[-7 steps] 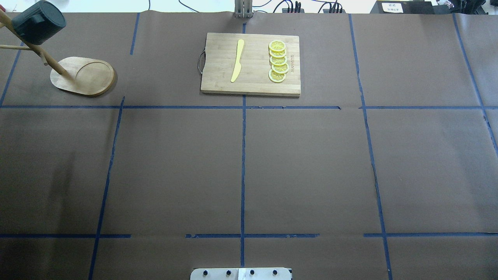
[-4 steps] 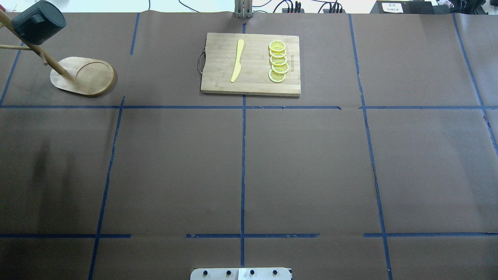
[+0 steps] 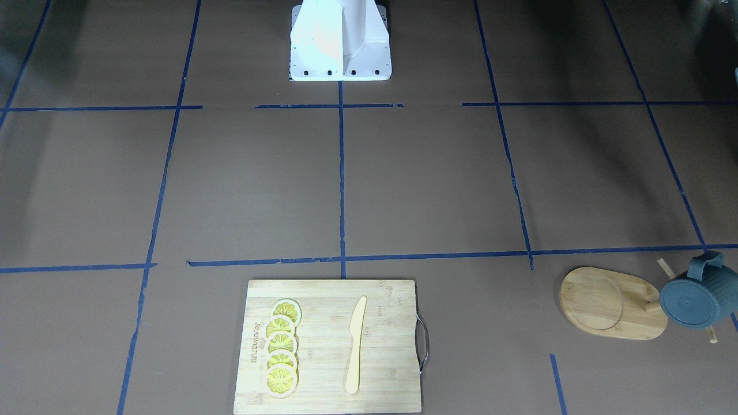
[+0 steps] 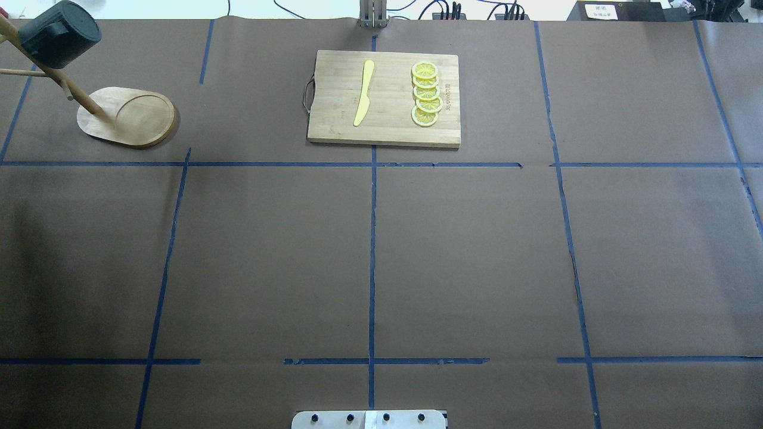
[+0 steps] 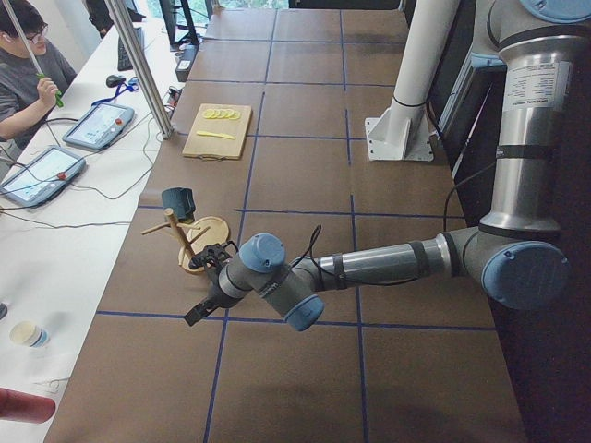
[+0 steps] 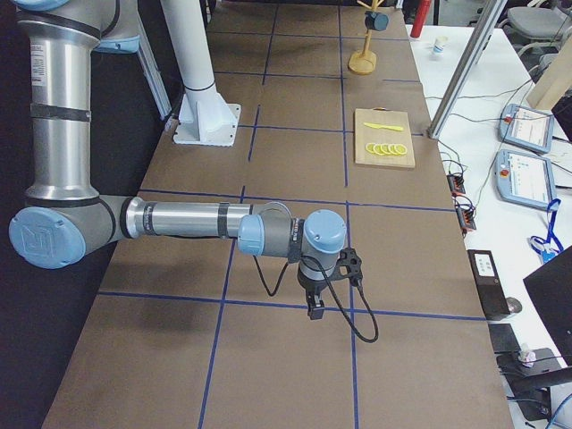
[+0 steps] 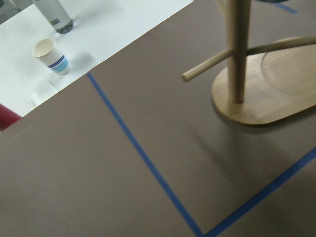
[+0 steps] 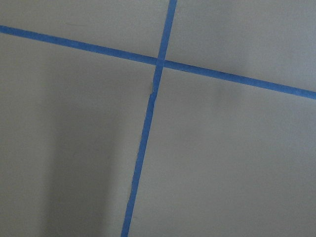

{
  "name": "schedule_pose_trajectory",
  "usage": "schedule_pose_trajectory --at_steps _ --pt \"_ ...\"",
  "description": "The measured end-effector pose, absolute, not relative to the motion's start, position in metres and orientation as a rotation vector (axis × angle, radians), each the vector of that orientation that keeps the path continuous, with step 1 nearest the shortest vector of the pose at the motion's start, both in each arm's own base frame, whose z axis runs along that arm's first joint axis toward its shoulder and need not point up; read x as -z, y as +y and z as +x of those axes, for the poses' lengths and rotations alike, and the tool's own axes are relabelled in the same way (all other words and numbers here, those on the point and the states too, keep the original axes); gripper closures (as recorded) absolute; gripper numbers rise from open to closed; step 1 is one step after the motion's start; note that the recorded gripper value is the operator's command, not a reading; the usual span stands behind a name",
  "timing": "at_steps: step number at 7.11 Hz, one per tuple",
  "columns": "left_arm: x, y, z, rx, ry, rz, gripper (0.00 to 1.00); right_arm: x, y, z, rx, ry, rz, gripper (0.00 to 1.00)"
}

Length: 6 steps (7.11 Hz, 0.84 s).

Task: Hang cup on storage rack
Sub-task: 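Release the mug handle and draw the left gripper back from the rack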

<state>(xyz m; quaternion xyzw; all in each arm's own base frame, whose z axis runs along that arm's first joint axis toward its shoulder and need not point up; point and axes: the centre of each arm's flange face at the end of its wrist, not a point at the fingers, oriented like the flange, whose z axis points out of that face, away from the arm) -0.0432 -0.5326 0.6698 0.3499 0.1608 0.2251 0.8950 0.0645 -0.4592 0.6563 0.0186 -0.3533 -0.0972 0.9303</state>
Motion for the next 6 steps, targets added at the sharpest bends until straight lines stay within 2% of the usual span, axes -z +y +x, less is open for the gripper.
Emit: schedule_pose_trajectory --at_steps 2,4,6 --pt "-0.664 -0.544 -0.066 -0.476 0.183 0.546 0.00 -0.661 -0.459 0.064 0.194 -0.725 0.029 0.00" --pt "-0.679 -0.528 -0.080 -0.276 0.358 0.310 0.00 -0.669 -0.456 0.064 0.188 -0.728 0.012 0.00" --pt "-0.701 -0.492 -0.068 -0.081 0.669 0.120 0.00 -0.672 -0.454 0.064 0.184 -0.732 0.006 0.00"
